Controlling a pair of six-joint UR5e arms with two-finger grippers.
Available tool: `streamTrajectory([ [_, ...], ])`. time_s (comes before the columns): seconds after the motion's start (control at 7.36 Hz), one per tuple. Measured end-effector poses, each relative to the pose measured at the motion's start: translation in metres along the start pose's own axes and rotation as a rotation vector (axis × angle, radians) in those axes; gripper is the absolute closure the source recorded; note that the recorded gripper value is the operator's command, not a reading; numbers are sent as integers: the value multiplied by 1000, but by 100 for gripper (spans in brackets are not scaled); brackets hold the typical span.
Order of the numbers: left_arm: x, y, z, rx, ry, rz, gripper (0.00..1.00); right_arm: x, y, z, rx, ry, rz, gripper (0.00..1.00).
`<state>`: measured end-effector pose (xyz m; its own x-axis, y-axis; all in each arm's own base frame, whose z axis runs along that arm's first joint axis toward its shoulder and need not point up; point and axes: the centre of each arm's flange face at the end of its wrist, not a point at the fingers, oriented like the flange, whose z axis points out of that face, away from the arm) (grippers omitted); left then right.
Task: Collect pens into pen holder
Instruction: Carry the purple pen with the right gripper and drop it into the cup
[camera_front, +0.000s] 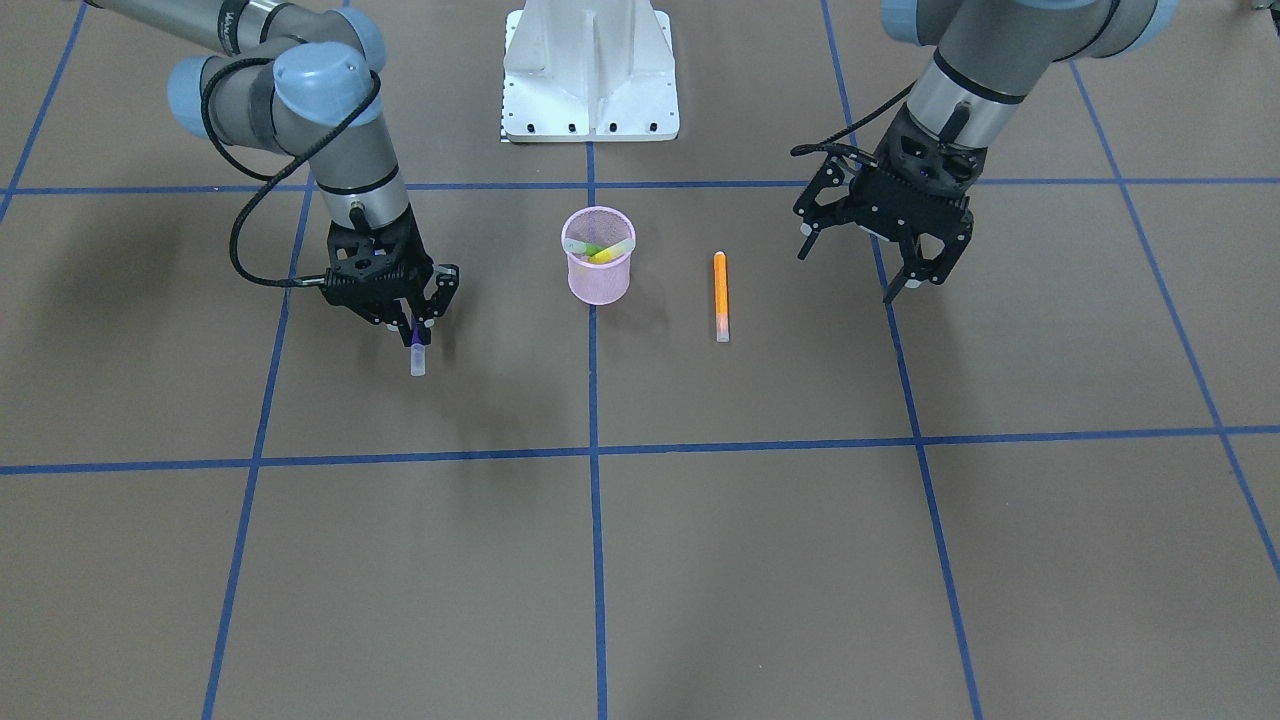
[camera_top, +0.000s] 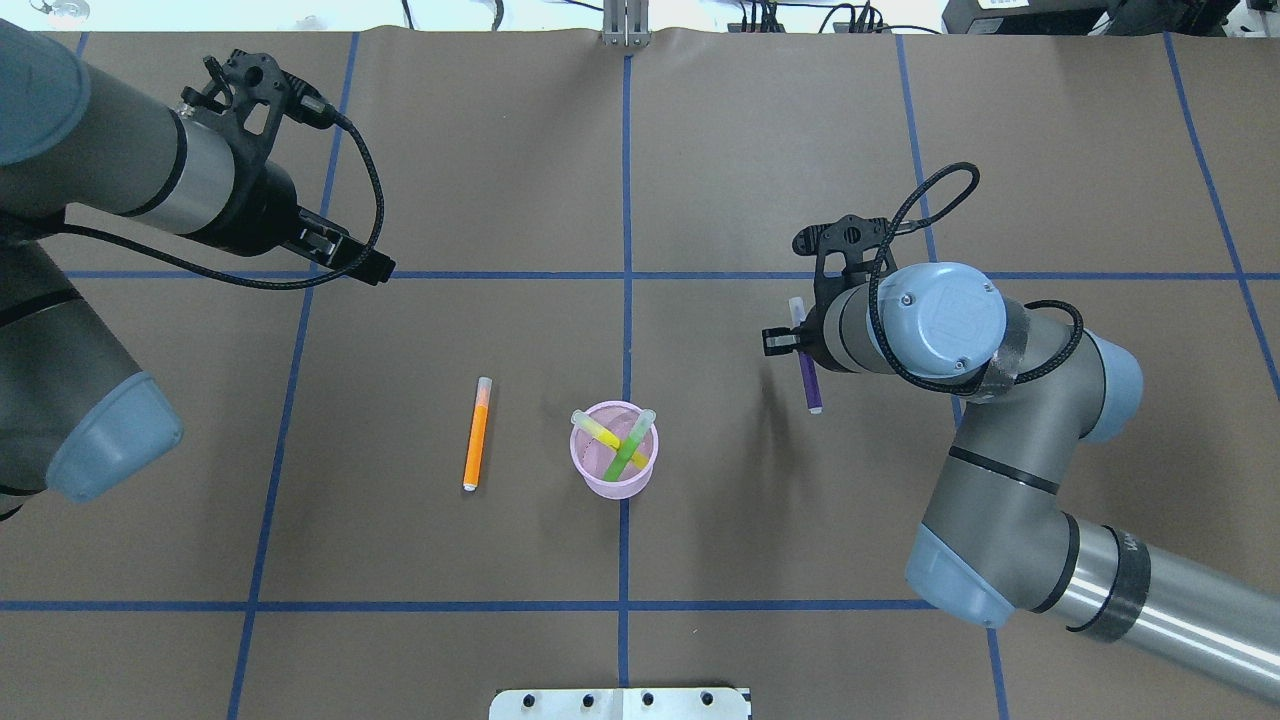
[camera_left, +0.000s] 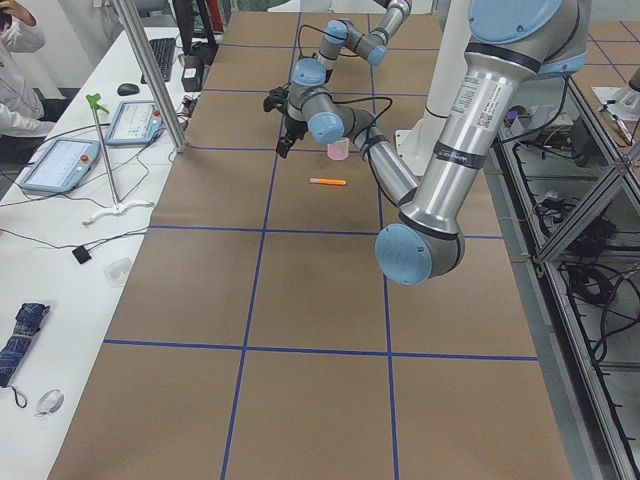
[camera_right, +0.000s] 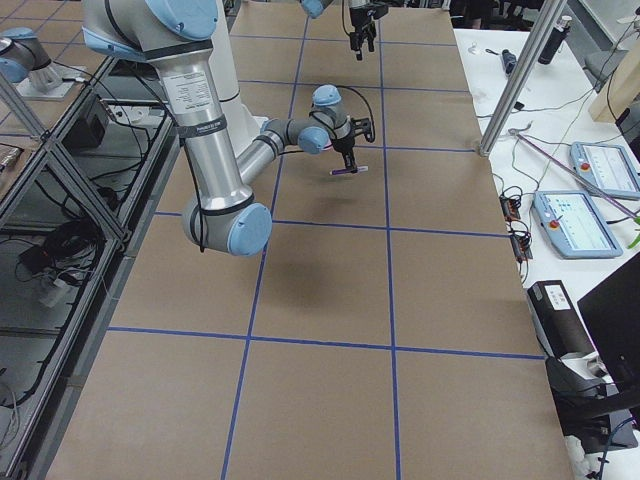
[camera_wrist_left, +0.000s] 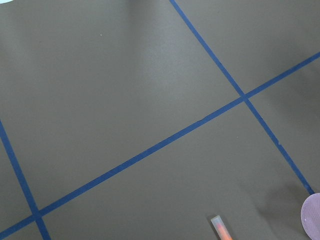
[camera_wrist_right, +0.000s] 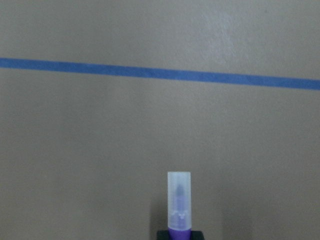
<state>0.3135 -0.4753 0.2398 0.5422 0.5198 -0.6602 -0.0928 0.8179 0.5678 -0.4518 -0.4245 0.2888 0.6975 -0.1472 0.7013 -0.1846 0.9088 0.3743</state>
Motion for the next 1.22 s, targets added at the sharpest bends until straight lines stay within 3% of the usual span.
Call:
streamTrajectory([
  [0.27,-1,1,4,-6,-2,1,0,-46,-6,-56,179,-79,-48,100],
  [0.54,-5,1,11,-17,-7,-4,0,-99,33,-81,358,-185,-159,100],
  [0.95,-5,0,15,-22,-2,-6,0,-135,84,-56,462,-352,-263,100],
  [1.22,-6,1,15,-25,-2,-7,0,-141,100,-41,504,-424,-292,100],
])
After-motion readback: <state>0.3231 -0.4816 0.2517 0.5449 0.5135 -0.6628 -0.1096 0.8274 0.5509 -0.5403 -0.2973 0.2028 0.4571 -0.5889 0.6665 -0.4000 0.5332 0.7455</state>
